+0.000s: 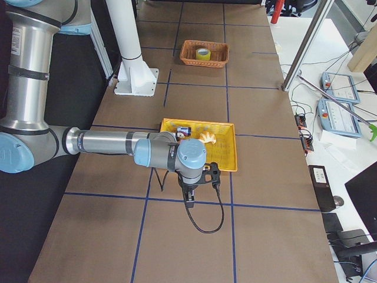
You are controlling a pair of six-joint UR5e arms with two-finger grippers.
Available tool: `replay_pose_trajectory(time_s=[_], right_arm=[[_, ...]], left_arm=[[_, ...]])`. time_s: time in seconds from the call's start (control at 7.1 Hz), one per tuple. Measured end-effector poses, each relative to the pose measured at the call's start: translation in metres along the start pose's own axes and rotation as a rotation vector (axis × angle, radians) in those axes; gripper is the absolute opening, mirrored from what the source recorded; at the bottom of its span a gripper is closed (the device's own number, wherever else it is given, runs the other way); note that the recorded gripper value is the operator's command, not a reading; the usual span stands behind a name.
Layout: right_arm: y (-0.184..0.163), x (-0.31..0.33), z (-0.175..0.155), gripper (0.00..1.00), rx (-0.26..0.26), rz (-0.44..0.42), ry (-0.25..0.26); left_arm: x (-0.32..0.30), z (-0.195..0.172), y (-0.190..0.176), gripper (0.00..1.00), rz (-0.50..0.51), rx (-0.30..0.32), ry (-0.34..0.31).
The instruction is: Move tape to another basket
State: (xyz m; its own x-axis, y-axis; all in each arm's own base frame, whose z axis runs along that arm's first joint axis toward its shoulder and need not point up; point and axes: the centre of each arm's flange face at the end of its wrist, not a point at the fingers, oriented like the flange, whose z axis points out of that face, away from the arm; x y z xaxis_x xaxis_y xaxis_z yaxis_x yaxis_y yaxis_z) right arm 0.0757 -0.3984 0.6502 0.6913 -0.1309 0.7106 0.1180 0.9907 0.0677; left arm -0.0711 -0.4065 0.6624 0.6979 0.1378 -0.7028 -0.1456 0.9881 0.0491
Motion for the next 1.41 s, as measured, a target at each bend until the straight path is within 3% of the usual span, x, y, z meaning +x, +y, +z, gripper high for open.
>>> replay_pose_trajectory(time_s=[1.41], right_arm=[[0.0005,0.0015,0.0014,1.00,-0.003,0.001,0.001]], left_arm=[[-0.0017,0.0024,0.0008,1.00,-0.004,-0.003,0.006]])
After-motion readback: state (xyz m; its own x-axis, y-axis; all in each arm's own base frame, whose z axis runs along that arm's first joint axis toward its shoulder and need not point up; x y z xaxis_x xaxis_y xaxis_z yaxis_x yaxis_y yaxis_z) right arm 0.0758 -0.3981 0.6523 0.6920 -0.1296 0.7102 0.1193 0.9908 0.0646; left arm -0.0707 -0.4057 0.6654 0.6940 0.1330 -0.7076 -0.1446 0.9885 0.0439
